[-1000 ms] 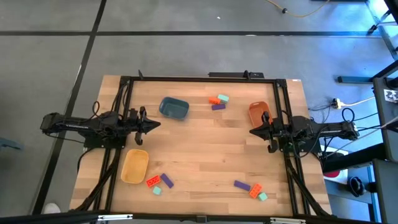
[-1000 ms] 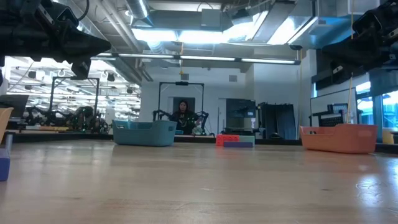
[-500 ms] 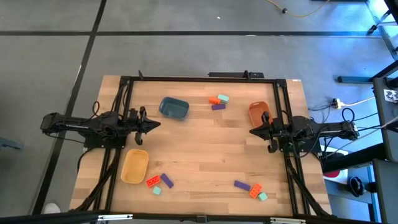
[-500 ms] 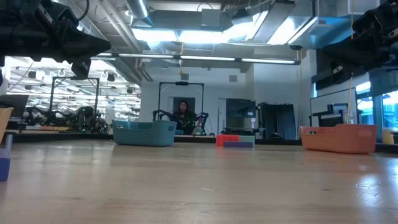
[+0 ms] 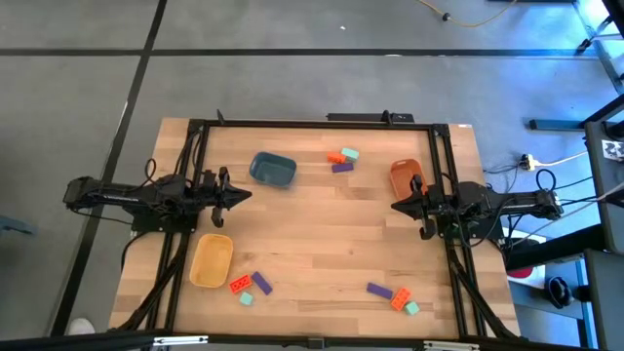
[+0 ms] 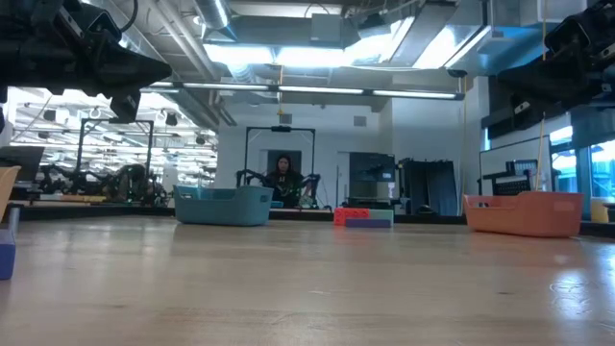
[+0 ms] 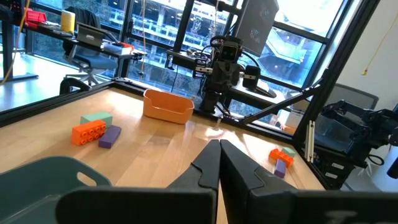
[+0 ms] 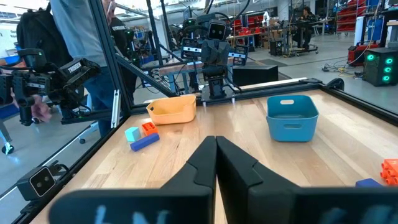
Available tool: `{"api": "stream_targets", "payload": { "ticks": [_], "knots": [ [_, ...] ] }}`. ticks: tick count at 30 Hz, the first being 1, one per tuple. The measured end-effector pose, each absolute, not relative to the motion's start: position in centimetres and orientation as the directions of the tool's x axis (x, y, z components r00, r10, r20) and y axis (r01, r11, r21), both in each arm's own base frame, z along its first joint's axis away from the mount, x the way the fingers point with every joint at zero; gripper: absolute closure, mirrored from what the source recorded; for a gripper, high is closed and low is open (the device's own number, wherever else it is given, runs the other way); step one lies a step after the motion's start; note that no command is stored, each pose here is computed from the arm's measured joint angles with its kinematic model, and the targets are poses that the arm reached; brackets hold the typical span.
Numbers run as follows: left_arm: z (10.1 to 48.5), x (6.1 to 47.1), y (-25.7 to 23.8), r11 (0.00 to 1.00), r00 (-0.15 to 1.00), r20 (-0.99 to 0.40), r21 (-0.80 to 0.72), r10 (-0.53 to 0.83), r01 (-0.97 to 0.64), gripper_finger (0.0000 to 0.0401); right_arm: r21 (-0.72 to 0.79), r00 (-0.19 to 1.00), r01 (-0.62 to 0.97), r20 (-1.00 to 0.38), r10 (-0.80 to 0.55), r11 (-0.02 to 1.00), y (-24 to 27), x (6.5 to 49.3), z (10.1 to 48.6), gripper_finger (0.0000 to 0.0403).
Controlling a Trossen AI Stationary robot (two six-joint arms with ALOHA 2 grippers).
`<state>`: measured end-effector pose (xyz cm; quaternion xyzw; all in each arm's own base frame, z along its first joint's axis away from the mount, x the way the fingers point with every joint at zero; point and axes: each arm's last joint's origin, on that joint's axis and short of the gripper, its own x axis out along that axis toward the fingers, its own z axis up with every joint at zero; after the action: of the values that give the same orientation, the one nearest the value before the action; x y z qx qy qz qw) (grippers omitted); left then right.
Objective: Sort & place blocks by color
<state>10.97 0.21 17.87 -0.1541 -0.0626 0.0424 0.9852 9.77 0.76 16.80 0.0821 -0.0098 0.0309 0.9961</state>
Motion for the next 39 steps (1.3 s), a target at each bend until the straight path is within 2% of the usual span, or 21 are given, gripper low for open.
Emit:
{"api": "stream_targets", "payload": {
  "ticks": [13,19,22,24,31,35,39],
  "knots": [
    [17.9,11.0,0.2,0.949,0.988,0.112,-0.309,0.106,-0.067,0.0401,0.163,0.998,-0.063,0.025,0.060,0.985,0.8,9.8,16.8,0.0389],
    [19.1,10.8,0.5,0.927,0.955,0.204,-0.348,0.217,-0.137,0.0401,0.163,0.998,-0.063,0.025,0.060,0.985,0.8,9.8,16.8,0.0389],
    [21.4,10.6,0.7,0.923,0.935,0.242,-0.345,0.260,-0.168,0.0392,0.163,0.998,-0.063,0.025,0.060,0.985,0.8,9.8,16.8,0.0389],
    [23.1,10.8,0.7,0.929,0.938,0.222,-0.320,0.265,-0.187,0.0378,0.163,0.998,-0.063,0.025,0.060,0.985,0.8,9.8,16.8,0.0389],
    [28.1,12.6,1.3,0.928,0.953,-0.056,-0.215,0.299,-0.303,0.0281,0.163,0.998,-0.063,0.025,0.060,0.985,0.8,9.8,16.8,0.0389],
    [30.4,13.2,1.6,0.925,0.948,-0.083,-0.209,0.308,-0.319,0.0222,0.163,0.998,-0.063,0.025,0.060,0.985,0.8,9.8,16.8,0.0389],
    [31.1,13.5,1.5,0.934,0.965,-0.069,-0.241,0.255,-0.264,0.0185,0.163,0.998,-0.063,0.025,0.060,0.985,0.8,9.8,16.8,0.0389]
  ]
}}
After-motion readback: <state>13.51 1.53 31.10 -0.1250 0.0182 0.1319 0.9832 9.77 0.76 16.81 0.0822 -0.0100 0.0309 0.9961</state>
